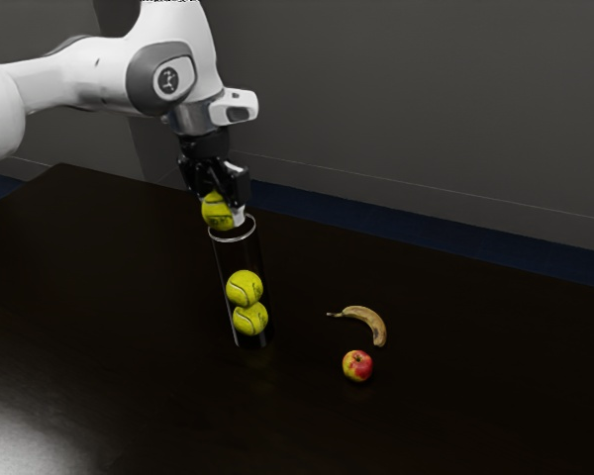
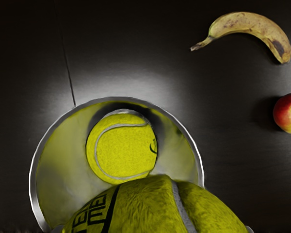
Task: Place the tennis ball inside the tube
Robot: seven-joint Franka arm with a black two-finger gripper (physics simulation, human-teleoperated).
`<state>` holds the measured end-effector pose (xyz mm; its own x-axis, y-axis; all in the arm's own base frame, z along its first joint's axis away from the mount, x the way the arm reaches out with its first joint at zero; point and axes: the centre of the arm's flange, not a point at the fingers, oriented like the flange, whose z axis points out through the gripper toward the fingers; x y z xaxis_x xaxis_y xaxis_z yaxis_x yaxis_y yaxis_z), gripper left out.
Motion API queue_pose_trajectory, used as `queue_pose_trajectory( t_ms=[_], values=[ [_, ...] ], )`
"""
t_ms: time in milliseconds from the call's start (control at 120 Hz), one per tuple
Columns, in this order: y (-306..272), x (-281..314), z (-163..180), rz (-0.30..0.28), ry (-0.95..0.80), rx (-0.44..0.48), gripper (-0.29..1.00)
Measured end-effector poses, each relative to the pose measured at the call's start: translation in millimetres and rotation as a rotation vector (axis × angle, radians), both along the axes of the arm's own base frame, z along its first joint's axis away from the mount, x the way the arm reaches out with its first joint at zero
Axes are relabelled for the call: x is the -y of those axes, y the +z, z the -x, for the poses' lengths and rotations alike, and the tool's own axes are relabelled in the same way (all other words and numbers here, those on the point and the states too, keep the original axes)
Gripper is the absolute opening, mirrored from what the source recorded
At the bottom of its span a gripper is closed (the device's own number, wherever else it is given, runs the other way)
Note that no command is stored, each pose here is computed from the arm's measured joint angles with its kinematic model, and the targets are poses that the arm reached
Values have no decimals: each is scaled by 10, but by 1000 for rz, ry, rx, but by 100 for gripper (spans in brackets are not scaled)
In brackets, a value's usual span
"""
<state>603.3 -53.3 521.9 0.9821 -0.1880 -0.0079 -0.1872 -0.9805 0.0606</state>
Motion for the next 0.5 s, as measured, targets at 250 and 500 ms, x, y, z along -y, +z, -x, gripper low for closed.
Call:
queue_pose_trajectory(
  t_ms=[250, 500],
  values=[
    [0, -26, -45, -14, 36, -2, 32],
    [-44, -20, -63, -20, 58, -12, 53]
  ],
)
